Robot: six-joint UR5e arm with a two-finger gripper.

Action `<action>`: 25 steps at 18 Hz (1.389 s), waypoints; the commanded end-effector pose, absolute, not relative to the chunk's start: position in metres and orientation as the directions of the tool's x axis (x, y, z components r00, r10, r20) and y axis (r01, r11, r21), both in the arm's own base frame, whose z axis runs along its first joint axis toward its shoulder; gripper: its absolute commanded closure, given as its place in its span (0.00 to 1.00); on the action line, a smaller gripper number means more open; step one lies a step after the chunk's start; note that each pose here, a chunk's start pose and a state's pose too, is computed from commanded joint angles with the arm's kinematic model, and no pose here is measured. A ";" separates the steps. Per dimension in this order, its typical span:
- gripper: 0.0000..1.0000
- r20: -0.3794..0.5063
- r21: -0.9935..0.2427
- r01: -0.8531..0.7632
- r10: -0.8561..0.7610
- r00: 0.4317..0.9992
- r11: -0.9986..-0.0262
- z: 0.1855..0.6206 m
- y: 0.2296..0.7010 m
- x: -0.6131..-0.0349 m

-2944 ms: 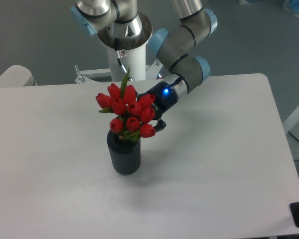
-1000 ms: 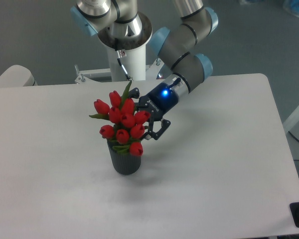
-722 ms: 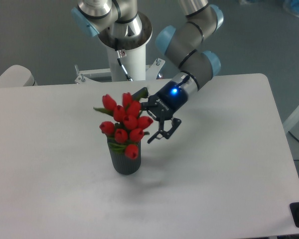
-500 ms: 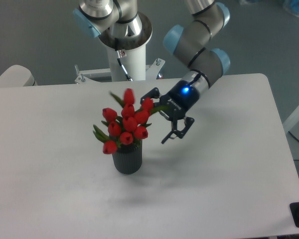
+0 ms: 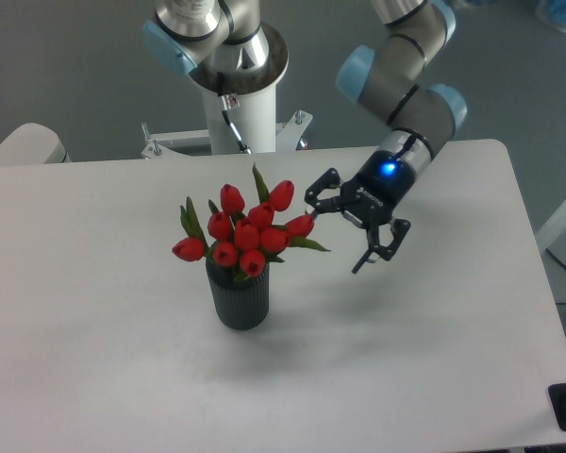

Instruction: Insert the flowers into the vase

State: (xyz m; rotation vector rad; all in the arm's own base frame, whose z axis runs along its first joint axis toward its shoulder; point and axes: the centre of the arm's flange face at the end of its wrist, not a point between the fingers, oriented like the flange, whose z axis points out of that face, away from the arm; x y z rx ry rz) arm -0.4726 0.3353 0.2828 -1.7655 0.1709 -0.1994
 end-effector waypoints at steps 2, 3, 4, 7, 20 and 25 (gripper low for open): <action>0.00 -0.005 -0.942 -0.084 -0.235 0.972 -0.325 0.292 0.334 -0.486; 0.00 -0.031 -0.905 -0.130 -0.241 0.970 -0.406 0.298 0.332 -0.494; 0.00 -0.053 -0.861 -0.170 -0.248 0.967 -0.479 0.303 0.330 -0.501; 0.00 -0.106 -0.736 -0.259 -0.272 0.957 -0.625 0.318 0.328 -0.516; 0.00 -0.039 -0.079 -0.543 -0.542 0.839 -0.836 0.346 0.426 -0.533; 0.00 -0.041 -0.074 -0.550 -0.549 0.835 -0.832 0.344 0.428 -0.530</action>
